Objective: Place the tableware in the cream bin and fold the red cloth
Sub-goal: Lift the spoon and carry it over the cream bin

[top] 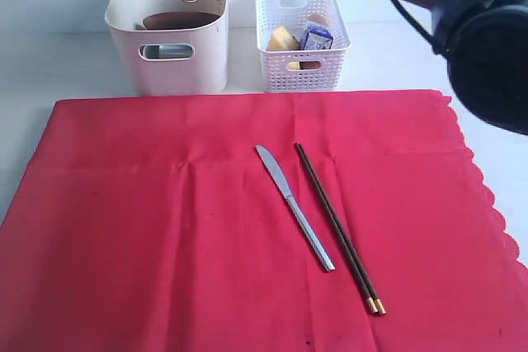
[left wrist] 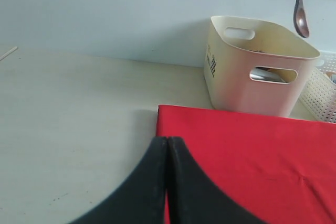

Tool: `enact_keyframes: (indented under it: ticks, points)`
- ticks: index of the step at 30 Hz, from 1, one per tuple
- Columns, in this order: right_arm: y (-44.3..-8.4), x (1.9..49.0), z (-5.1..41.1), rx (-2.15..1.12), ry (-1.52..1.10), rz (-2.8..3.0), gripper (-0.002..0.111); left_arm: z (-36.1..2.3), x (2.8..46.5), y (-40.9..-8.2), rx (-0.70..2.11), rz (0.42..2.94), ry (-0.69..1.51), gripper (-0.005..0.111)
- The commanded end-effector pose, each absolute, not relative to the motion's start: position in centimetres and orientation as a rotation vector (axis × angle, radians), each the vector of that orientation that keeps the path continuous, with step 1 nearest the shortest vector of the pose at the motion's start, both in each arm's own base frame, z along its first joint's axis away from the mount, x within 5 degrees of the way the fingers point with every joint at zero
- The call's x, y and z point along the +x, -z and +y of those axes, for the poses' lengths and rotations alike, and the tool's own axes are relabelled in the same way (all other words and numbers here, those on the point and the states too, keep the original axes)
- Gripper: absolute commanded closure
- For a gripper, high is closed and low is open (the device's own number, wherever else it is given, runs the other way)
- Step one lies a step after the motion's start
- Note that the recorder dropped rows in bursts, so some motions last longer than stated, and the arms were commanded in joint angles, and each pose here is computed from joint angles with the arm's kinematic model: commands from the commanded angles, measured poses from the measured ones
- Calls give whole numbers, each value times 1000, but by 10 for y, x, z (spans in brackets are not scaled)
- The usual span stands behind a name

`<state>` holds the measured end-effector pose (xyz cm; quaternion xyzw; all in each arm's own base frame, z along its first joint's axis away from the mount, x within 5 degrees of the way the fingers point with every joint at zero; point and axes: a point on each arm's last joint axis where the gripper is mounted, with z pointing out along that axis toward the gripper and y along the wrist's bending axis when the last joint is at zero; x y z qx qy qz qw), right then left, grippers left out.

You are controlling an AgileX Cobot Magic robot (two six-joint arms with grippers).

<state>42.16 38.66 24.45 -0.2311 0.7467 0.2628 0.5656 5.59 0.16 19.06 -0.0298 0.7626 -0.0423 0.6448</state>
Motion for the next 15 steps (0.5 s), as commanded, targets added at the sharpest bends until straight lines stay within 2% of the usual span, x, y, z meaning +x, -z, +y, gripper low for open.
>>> enact_keyframes:
  ticks: [1, 12, 15]
  points:
    - [-231, 426, 397, -544, -640, 1728, 108, 2, 56, -191, -59, 1724, 91, 105]
    - [-187, 432, 405, -660, -560, 1687, 108, 2, 56, -191, -61, 1724, 93, 105]
    - [-185, 432, 405, -666, -555, 1689, 103, 2, 56, -191, -59, 1725, 91, 105]
